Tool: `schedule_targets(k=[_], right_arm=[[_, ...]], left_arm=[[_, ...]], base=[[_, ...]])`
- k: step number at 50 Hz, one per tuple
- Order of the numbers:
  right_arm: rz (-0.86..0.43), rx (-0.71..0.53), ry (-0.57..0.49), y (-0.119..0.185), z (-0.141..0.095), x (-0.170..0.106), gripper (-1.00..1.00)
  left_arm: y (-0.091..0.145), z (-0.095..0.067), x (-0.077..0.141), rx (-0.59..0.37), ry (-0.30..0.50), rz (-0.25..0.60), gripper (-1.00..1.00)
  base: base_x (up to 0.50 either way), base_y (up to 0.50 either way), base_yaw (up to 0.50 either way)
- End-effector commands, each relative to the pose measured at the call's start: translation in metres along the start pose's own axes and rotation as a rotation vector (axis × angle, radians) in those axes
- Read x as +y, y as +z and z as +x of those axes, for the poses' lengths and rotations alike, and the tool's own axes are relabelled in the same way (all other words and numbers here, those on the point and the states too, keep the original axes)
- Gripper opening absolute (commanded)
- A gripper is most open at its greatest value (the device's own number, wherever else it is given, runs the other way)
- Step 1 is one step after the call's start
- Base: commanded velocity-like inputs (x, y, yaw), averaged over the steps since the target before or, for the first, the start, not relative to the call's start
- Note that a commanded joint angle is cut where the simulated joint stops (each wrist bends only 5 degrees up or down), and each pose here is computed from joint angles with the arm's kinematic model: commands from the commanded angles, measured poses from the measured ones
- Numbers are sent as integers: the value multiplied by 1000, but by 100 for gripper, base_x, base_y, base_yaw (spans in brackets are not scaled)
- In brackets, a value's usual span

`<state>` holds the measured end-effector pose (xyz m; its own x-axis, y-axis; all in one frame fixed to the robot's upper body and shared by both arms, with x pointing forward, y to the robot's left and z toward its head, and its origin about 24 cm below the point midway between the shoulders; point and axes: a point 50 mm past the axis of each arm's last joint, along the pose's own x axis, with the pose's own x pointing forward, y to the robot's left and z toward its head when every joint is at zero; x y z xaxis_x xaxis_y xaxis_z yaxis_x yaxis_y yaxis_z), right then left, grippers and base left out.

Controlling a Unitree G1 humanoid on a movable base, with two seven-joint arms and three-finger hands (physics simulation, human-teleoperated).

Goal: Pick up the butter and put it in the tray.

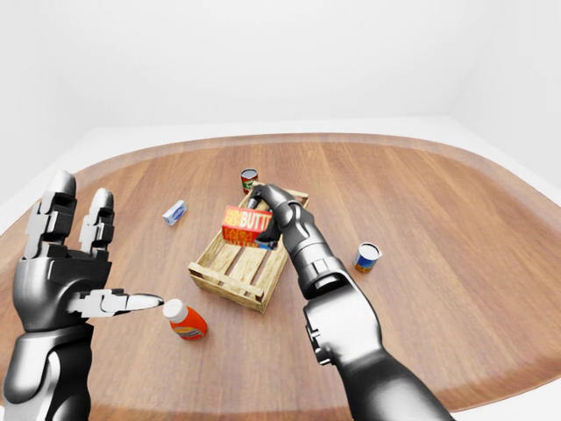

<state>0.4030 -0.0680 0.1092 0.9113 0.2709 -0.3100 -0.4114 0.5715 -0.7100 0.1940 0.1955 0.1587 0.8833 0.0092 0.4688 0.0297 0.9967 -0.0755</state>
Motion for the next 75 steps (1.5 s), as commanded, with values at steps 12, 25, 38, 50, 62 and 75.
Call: schedule_targets(k=[12,25,38,50,62,75], right_arm=[[44,39,-137,2,3,10,-100],[40,75,-144,-7,2,31,-100],[46,84,-132,-8,2,41,-100],[50,105,-118,-15,1,49,-100],[59,124,-104,-21,0,54,-100],[54,113,-114,-17,1,52,-100]], left_arm=[[-1,-2,-1,8,-7,0,100],[-3,-3,-3,21,-18,8,100],[-2,-3,-2,14,-18,7,100],[-1,-2,-2,10,-18,7,100],[-2,-2,-1,14,-17,5,100],[-1,-3,-1,12,-16,4,100]], base=[[0,0,0],[0,0,0],[0,0,0],[0,0,0],[0,0,0],[0,0,0]])
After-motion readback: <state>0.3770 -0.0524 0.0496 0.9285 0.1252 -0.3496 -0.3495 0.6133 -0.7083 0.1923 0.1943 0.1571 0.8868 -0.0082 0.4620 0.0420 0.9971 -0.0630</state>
